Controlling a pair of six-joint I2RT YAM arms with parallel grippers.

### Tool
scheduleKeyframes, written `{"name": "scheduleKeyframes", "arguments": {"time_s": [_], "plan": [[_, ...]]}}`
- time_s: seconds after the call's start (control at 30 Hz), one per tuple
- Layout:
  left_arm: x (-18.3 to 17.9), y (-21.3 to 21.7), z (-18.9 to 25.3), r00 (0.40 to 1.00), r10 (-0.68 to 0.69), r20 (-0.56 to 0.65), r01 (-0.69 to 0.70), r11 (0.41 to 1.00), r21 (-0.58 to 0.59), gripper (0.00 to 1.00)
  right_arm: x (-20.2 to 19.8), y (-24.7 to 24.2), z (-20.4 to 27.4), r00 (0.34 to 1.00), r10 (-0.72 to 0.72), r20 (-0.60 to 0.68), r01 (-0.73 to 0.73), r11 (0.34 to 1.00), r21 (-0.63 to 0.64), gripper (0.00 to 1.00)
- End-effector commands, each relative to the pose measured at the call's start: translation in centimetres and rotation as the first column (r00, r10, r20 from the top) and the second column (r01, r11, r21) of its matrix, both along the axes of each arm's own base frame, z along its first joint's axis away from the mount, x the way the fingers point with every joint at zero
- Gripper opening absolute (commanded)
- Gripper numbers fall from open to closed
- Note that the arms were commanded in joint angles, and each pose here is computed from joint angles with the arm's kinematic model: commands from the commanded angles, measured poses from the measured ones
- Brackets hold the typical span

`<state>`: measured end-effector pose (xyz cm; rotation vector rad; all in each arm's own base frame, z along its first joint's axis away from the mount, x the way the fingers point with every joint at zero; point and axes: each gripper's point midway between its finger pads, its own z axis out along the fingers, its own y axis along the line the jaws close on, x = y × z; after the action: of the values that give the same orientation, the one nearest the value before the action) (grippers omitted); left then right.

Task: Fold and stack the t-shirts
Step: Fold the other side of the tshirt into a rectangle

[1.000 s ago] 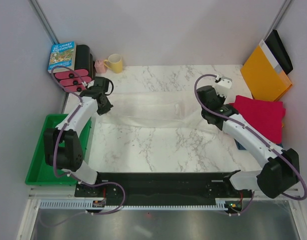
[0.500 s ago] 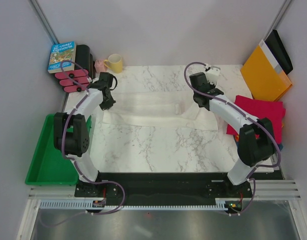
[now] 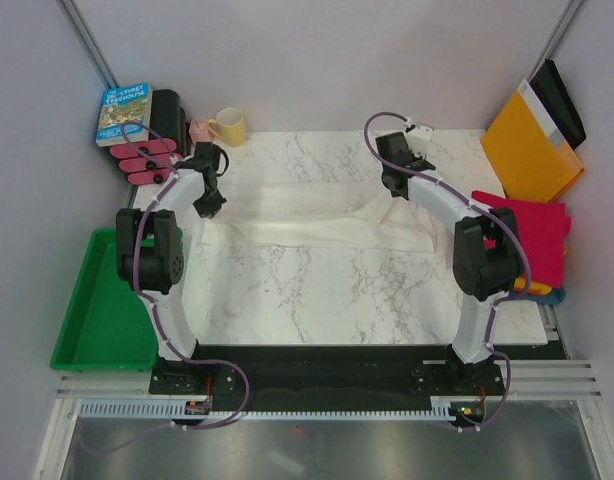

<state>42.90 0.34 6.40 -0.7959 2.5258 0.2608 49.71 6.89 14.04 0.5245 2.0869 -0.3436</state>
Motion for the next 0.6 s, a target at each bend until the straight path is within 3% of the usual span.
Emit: {"name": "scheduleKeyframes", "arguments": {"time_s": [0.0, 0.23, 0.33, 0.37, 0.4, 0.43, 0.5, 0.53, 0.57], "plan": [[1.5, 0.8, 0.8, 1.000, 0.009, 0.025, -0.010, 0.999, 0.036, 0.02, 1.5, 0.2, -0.2, 1.000, -0.005, 0.013, 0.005, 1.000, 0.020, 0.00], [1.6, 0.7, 0.0, 1.000, 0.006, 0.005, -0.006, 0.999, 0.034, 0.02, 1.8, 0.6, -1.6, 1.000, 0.001, -0.012, -0.001, 1.000, 0.030, 0.00], [1.8, 0.5, 0.5, 1.000, 0.006, 0.018, -0.006, 1.000, 0.026, 0.15, 2.0, 0.8, -1.0, 1.000, 0.013, -0.001, -0.013, 0.999, 0.042, 0.00], [1.9, 0.5, 1.3, 0.999, 0.007, 0.037, -0.007, 1.000, 0.022, 0.35, 2.0, 1.0, 0.0, 1.000, 0.021, 0.015, -0.022, 0.998, 0.050, 0.05], [1.9, 0.4, 1.7, 0.999, 0.016, 0.051, -0.016, 1.000, 0.016, 0.45, 2.1, 1.3, 0.7, 0.999, 0.034, 0.030, -0.036, 0.998, 0.054, 0.14], [2.0, 0.2, 2.5, 0.997, 0.016, 0.072, -0.017, 1.000, 0.020, 0.53, 2.1, 1.5, 1.5, 0.998, 0.044, 0.044, -0.046, 0.997, 0.058, 0.30], [2.0, -0.1, 4.3, 0.994, 0.012, 0.113, -0.014, 1.000, 0.020, 0.86, 1.6, 2.0, 3.4, 0.996, 0.058, 0.075, -0.063, 0.996, 0.070, 0.44], [2.0, -0.7, 4.9, 0.992, 0.001, 0.126, -0.003, 1.000, 0.017, 0.98, 1.2, 1.9, 3.6, 0.995, 0.057, 0.076, -0.062, 0.996, 0.065, 0.55], [1.8, -0.9, 5.3, 0.991, -0.005, 0.133, 0.003, 1.000, 0.017, 0.99, 0.6, 1.9, 5.0, 0.993, 0.061, 0.101, -0.068, 0.995, 0.071, 0.58]]}}
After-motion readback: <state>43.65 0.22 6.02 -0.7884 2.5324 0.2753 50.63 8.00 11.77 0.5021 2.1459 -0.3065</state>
